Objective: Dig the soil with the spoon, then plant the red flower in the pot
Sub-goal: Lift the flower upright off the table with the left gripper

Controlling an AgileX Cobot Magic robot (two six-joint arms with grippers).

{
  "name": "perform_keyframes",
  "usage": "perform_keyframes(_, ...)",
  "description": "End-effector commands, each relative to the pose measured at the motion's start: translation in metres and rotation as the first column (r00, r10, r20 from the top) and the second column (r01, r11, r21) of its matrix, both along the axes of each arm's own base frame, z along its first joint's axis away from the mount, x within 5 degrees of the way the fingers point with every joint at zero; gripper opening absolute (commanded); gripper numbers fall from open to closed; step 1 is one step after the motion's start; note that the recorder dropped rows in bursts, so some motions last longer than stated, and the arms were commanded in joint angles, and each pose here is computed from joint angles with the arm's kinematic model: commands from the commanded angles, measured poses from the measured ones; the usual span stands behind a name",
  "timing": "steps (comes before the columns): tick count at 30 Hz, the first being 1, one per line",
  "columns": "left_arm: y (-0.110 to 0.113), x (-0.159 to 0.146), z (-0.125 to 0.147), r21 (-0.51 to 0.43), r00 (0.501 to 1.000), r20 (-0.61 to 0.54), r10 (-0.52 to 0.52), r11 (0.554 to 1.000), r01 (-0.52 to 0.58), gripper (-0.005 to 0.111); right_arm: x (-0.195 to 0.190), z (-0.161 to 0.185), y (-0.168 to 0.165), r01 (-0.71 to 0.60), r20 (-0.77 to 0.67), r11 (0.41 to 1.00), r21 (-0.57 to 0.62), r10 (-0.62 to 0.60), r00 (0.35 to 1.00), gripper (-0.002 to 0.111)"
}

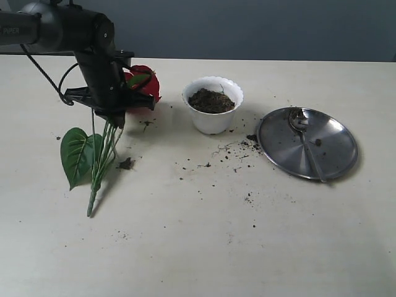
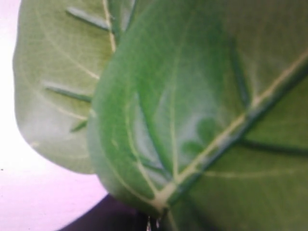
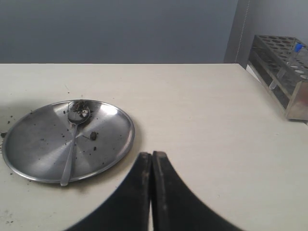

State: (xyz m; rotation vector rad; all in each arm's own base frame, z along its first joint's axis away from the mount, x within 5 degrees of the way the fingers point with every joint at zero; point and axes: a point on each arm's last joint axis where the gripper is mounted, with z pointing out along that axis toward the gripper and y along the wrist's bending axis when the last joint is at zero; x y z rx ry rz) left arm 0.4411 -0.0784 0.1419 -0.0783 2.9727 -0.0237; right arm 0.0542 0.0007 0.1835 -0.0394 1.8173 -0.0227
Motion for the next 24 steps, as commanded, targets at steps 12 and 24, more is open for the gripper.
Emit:
perform_keyframes(12,-0.005,-0.003,0.024,-0.041,0.995,0.053,-0.089,0.995,0.091,0.0,0.0,0.001,0.0,0.004,0.012,1.0,-0.004,-0.004,1.0,-0.001)
perform_keyframes(24,-0.005,-0.006,0.086,-0.067,0.961,0.263,-0.085,0.992,0.106,0.0,0.0,0.001,0.0,0.004,0.012,1.0,-0.004,-0.004,1.0,-0.001)
